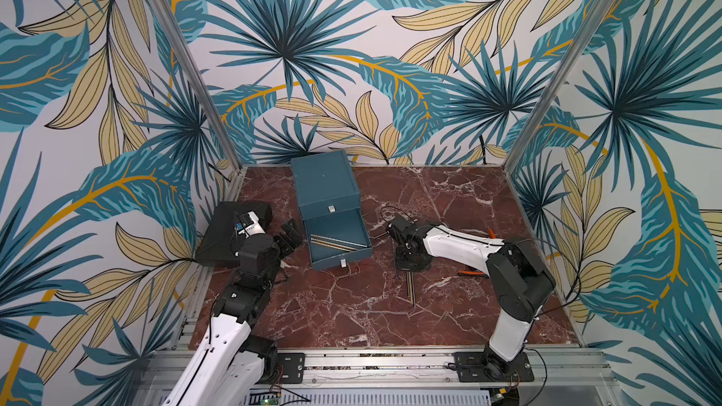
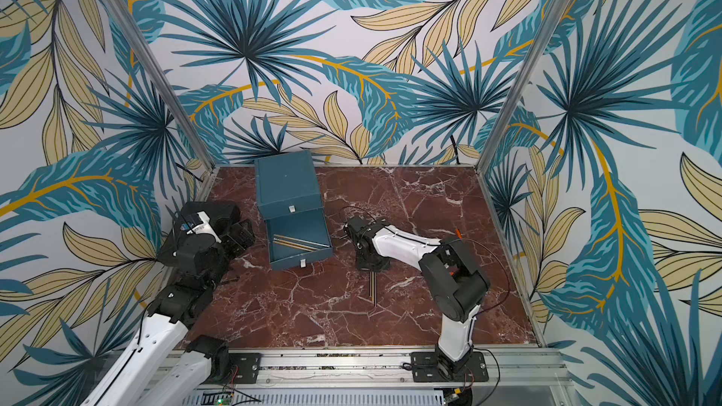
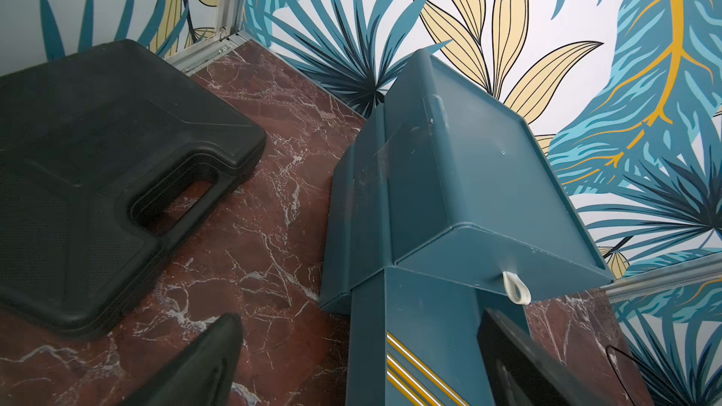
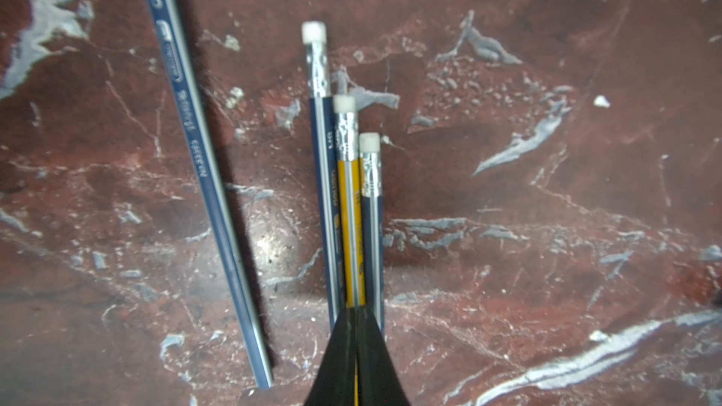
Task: Please place the pencils in the drawer according to their color
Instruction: Pick up the pencil from the center of the board.
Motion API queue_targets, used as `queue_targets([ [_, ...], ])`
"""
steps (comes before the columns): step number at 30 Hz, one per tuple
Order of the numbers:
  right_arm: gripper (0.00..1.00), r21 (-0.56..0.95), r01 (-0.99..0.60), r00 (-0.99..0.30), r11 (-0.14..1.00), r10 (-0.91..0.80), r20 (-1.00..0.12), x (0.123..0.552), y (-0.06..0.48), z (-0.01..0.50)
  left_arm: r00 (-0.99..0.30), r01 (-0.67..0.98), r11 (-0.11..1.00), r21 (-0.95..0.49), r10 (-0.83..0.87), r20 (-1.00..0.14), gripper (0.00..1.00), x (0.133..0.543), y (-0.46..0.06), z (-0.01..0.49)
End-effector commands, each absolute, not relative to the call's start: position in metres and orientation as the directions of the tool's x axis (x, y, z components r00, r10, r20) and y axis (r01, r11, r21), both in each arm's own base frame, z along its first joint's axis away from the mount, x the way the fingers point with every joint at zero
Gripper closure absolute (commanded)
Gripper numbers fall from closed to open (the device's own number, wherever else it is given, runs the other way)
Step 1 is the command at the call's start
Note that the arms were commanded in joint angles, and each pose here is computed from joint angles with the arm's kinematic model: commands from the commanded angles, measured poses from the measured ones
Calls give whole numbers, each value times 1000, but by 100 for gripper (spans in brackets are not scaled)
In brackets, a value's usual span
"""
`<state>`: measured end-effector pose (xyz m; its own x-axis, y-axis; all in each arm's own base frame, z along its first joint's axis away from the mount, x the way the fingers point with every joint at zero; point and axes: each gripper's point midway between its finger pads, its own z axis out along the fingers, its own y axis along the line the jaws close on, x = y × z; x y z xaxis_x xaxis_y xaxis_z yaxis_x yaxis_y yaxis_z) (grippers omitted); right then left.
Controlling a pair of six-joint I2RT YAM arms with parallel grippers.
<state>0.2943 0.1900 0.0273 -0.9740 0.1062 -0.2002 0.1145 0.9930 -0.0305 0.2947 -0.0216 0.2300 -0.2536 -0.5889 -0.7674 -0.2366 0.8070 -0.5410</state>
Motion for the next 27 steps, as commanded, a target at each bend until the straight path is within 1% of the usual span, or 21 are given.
queue_targets([
  [1,91,-52,119,-979,992,109,-172,290,186,14,-249,-239,806,-542,-591,-768,0,295,-20,228],
  [5,90,-53,120,-980,991,110,-164,288,185,11,-251,-238,805,-543,-591,-766,0,295,-20,228],
  [12,85,-58,118,-982,991,108,-155,286,183,7,-253,-239,804,-544,-593,-765,0,295,-20,227],
  [19,85,-47,118,-983,992,110,-146,281,183,6,-254,-241,803,-545,-594,-763,0,295,-20,227],
  [22,82,-47,117,-983,992,109,-146,281,182,5,-252,-238,803,-547,-595,-763,0,295,-21,228],
  [27,82,-59,114,-985,992,105,-138,279,181,0,-254,-238,803,-546,-594,-763,0,294,-21,228],
])
